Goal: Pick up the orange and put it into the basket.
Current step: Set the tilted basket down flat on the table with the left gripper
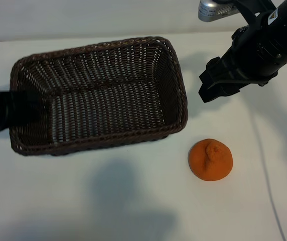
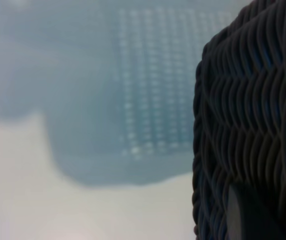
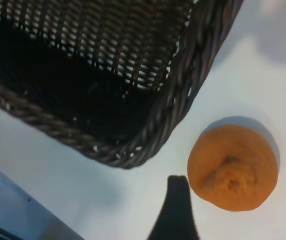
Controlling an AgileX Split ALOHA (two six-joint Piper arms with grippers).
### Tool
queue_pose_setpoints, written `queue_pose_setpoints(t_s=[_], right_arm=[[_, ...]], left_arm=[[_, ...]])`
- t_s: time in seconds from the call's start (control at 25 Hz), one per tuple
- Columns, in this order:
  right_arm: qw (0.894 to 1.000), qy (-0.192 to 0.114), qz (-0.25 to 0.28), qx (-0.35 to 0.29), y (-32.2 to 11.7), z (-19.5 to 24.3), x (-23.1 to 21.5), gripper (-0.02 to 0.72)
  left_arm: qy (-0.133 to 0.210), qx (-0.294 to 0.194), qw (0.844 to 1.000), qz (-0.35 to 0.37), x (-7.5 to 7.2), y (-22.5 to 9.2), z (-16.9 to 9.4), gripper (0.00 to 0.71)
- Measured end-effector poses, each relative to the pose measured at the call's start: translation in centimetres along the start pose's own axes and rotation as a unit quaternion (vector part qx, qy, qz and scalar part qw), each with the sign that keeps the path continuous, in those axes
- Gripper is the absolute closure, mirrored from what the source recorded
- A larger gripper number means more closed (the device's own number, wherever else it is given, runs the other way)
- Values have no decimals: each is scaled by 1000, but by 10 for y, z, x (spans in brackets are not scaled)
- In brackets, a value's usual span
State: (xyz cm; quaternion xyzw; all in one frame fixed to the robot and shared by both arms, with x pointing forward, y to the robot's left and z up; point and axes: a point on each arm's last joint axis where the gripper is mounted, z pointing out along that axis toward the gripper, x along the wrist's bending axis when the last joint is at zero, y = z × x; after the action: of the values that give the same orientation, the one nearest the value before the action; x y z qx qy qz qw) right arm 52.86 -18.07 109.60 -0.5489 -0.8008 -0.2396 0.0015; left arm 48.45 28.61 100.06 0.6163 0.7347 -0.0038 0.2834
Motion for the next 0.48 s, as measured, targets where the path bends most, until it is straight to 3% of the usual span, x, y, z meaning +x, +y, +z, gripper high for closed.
queue_pose_setpoints(t_s=[0.28, 0.48], right_arm=[[1000, 0, 0, 0, 0, 0, 0, 128], [1000, 0, 0, 1, 0, 0, 0, 128]], left_arm=[[-1, 17, 1000, 7, -2, 31, 16, 558], [-5, 35, 999, 28, -14, 38, 39, 558]])
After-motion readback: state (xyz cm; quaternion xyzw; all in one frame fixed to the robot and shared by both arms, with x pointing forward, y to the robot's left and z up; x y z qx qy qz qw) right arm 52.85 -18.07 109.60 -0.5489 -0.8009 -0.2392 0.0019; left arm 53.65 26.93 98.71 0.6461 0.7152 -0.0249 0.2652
